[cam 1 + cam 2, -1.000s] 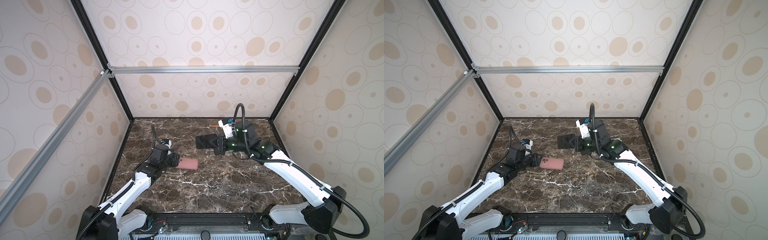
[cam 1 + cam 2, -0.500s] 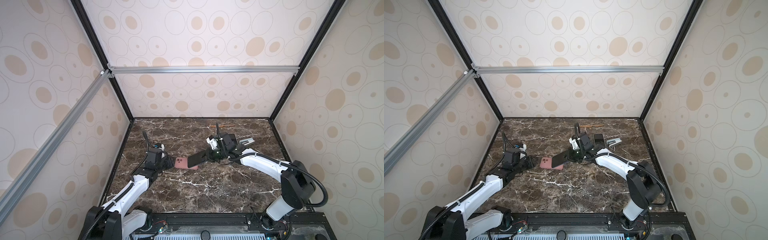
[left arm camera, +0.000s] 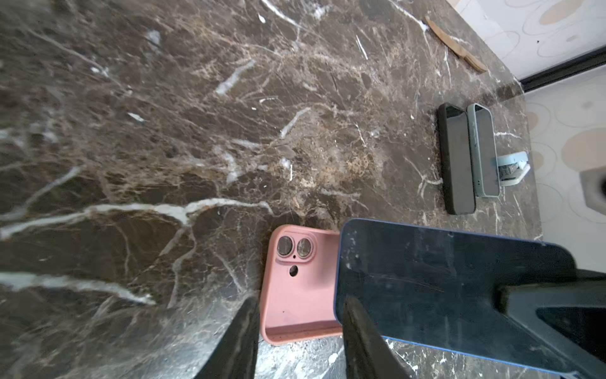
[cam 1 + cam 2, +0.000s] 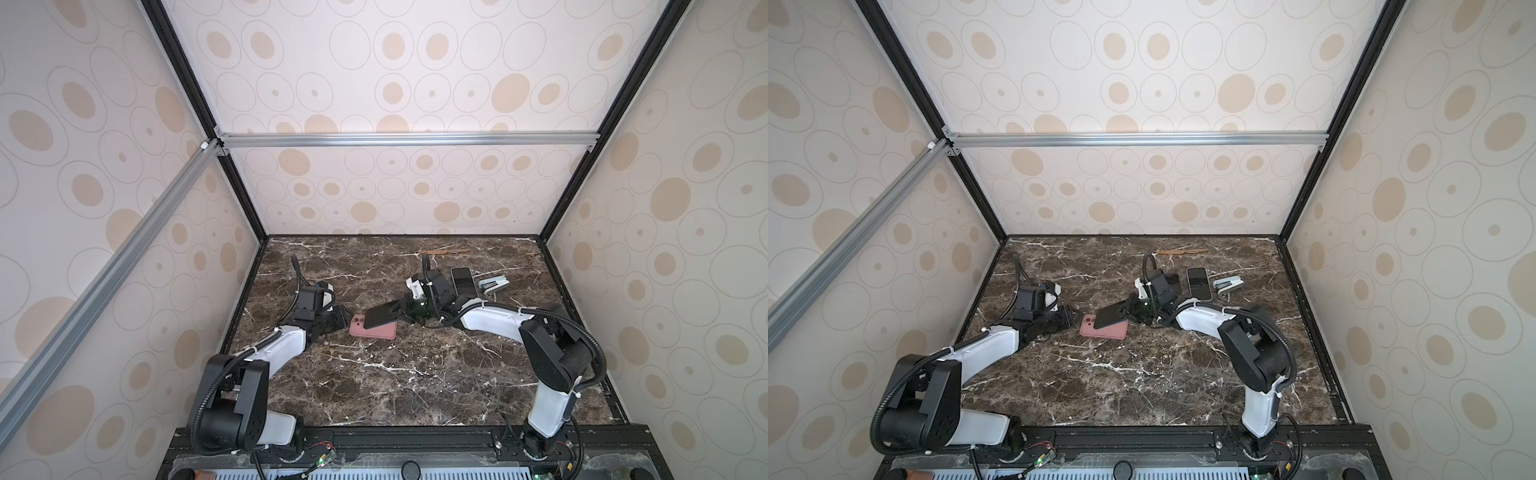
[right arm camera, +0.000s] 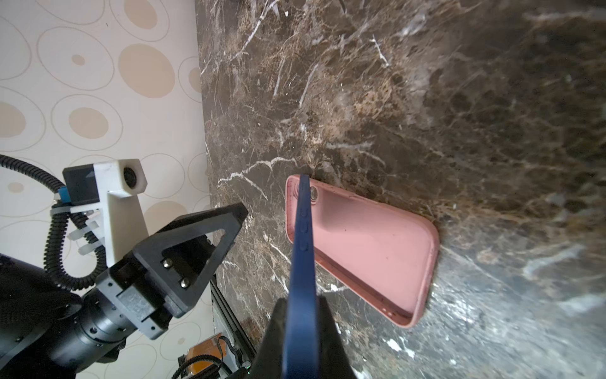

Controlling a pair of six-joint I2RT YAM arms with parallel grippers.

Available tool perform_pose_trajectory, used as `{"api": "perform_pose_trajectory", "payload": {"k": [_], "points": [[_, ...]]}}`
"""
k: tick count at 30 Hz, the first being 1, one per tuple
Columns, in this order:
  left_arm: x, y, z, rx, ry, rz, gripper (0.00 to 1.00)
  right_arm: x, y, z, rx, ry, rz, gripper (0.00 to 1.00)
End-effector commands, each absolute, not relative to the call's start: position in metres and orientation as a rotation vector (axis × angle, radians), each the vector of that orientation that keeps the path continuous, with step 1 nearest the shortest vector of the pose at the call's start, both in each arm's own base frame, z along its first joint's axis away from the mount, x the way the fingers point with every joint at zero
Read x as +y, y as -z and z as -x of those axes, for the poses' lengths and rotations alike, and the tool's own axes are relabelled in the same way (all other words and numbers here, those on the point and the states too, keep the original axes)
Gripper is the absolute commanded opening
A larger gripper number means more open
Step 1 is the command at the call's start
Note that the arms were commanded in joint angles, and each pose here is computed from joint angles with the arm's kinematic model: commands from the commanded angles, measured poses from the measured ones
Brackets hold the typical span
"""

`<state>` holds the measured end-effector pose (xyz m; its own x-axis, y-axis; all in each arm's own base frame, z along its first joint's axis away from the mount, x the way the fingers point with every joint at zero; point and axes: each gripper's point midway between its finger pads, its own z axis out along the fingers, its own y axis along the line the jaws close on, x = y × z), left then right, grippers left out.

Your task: Put the phone into the phone case

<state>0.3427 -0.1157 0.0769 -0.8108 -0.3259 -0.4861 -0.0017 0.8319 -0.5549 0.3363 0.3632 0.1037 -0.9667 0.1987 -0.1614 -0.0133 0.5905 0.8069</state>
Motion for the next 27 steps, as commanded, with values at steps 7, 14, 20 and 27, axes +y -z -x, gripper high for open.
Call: {"api": "perform_pose_trajectory", "payload": {"k": [7, 14, 20, 27], "points": [[-0.128, -0.076, -0.342, 2.407, 0.854, 0.212, 0.42, 0.381, -0.104, -0.341, 2.562, -1.385, -0.109, 0.0], [-0.126, -0.065, -0.345, 2.442, 0.821, 0.228, 0.42, 0.389, -0.096, -0.346, 2.559, -1.423, -0.111, 0.0], [-0.122, -0.049, -0.338, 2.484, 0.805, 0.276, 0.42, 0.389, -0.094, -0.337, 2.582, -1.458, -0.108, 0.0], [-0.119, -0.028, -0.329, 2.543, 0.786, 0.343, 0.41, 0.38, -0.087, -0.326, 2.597, -1.491, -0.116, 0.0]]}}
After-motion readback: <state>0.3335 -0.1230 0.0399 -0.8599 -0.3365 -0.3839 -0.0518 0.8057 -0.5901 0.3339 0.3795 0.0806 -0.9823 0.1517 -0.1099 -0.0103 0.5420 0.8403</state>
